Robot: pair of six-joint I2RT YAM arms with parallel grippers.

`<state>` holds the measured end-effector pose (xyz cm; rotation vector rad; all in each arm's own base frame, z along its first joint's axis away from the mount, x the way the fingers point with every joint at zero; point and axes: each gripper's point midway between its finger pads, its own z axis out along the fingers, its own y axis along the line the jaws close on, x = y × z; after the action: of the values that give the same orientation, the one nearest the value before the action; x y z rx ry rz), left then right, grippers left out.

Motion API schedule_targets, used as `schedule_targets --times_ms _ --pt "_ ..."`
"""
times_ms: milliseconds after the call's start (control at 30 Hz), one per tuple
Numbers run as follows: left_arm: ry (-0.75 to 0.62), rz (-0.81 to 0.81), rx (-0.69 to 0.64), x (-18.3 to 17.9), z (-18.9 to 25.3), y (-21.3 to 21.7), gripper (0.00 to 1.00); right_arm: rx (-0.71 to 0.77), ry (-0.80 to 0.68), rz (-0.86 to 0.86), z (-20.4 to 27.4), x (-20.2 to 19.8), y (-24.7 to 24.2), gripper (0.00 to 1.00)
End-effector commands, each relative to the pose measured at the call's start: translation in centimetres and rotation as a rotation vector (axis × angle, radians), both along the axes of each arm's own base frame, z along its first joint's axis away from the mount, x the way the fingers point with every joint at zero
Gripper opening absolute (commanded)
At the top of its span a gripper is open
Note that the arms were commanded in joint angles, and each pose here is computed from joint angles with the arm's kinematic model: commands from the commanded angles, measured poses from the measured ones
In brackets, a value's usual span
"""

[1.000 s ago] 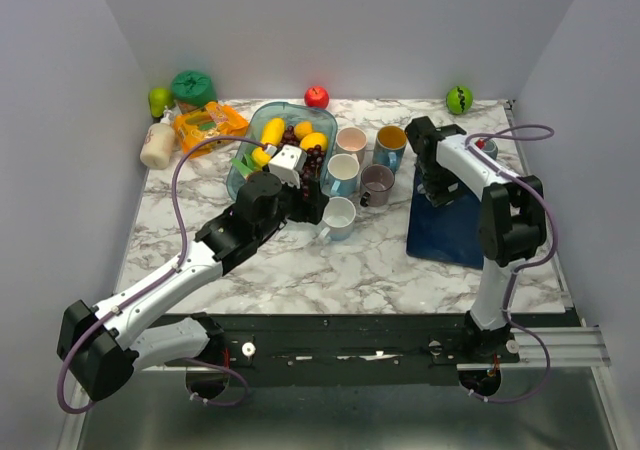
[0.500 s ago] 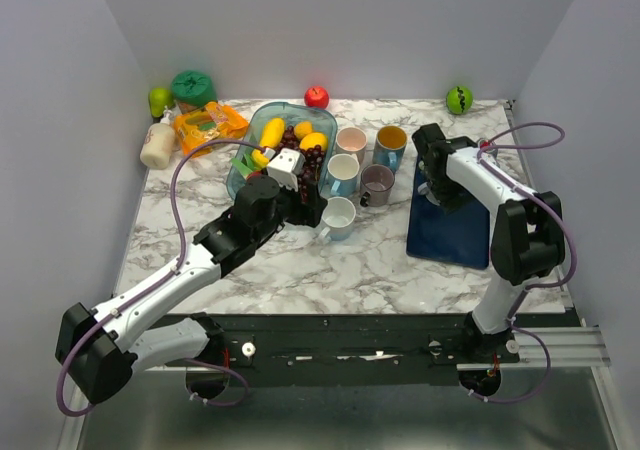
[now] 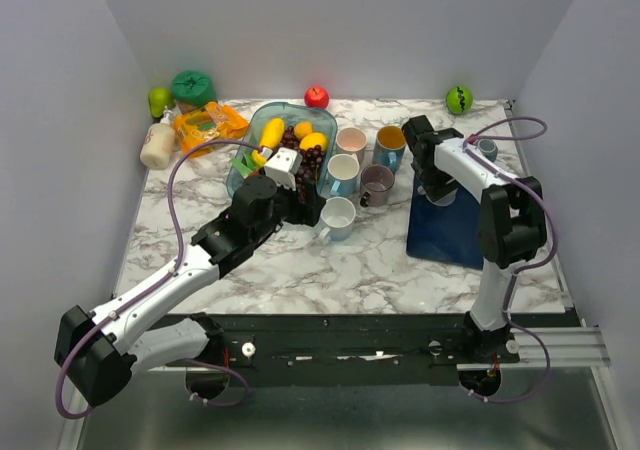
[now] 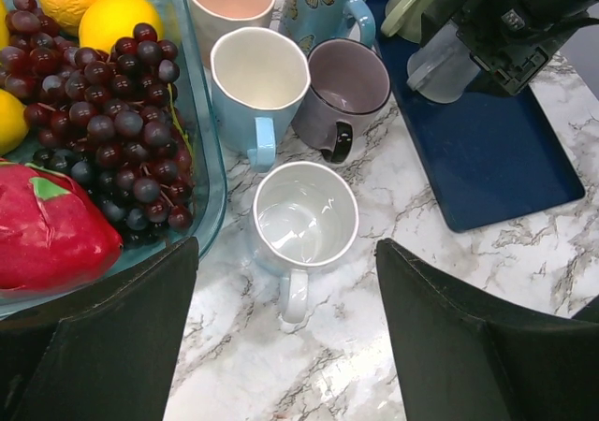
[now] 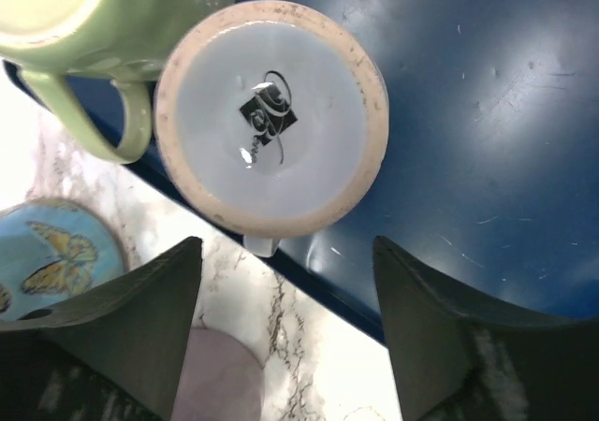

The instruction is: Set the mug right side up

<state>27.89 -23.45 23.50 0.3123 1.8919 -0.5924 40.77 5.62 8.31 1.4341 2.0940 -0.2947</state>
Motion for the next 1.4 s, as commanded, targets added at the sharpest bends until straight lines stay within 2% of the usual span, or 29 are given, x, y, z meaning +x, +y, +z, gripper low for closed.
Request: schedule_targets --times_ms 0,267,533,700,900,1167,1367 --pt "-0.018 -0.002 -0.014 -0.1 0.5 0.3 0.85 -0.054 0.031 -0.068 -0.4 -1.1 -1.1 0.75" --pt "-0.014 0.008 -0.015 0.1 0.3 0.5 0.85 -0.083 0.019 -0.074 -0.4 -1.4 -1.7 0.65" --pt "-0.014 0.014 -0.012 0.1 0.2 0.7 0.85 -0.106 0.031 -0.061 -0.7 -1.2 -1.9 0.66" --pt "-0.011 0.015 -0.011 0.2 0.1 0.8 0.85 -0.106 0.040 -0.062 -1.2 -0.9 -2.5 0.70" --pt "-0.007 0.020 -0.008 0.3 0.0 1.0 0.85 -0.095 0.049 -0.033 -1.9 -0.6 -2.6 0.63" --pt "-0.007 0.017 -0.008 0.3 0.1 1.0 0.85 -0.090 0.077 -0.018 -2.7 -0.5 -2.5 0.64" --pt "-0.007 0.021 -0.005 0.5 0.1 1.1 0.85 -0.105 0.074 -0.048 -2.7 -0.9 -3.0 0.52"
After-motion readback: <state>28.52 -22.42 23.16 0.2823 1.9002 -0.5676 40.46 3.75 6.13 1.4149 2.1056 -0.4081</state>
